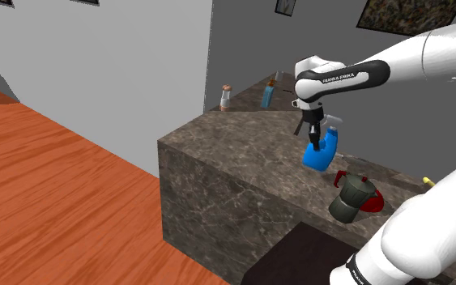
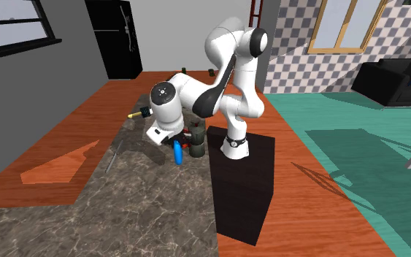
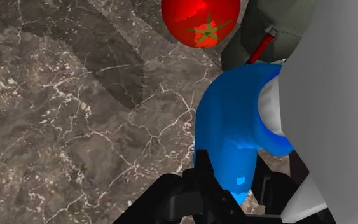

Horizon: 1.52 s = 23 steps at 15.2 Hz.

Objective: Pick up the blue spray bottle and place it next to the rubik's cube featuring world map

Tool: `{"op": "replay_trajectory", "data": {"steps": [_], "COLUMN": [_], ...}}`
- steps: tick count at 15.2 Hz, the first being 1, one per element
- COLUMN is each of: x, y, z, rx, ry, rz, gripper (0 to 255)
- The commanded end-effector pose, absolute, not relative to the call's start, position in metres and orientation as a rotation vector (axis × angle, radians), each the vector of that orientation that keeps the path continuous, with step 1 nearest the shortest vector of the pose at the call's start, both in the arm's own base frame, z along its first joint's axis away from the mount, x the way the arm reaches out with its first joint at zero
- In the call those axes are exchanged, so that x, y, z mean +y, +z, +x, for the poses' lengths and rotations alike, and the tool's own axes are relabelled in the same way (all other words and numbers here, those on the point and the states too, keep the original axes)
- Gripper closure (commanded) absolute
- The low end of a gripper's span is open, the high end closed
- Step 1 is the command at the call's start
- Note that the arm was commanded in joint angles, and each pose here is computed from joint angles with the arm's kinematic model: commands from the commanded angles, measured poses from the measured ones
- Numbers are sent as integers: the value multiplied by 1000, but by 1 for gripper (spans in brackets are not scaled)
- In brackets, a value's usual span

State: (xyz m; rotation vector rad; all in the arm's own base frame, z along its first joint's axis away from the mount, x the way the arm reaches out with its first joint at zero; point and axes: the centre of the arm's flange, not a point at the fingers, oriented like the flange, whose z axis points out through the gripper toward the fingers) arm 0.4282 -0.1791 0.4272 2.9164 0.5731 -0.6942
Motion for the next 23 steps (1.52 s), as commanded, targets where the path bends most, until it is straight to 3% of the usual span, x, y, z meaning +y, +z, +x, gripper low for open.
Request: {"op": "replay_trajectory", "data": {"steps": [1, 23], "x": [-180, -180], "y": [438, 554], "z": [429, 429], "rx": [573, 573], "ry": [-695, -695], "rz": [2916, 2916], "gripper": [255, 255]}}
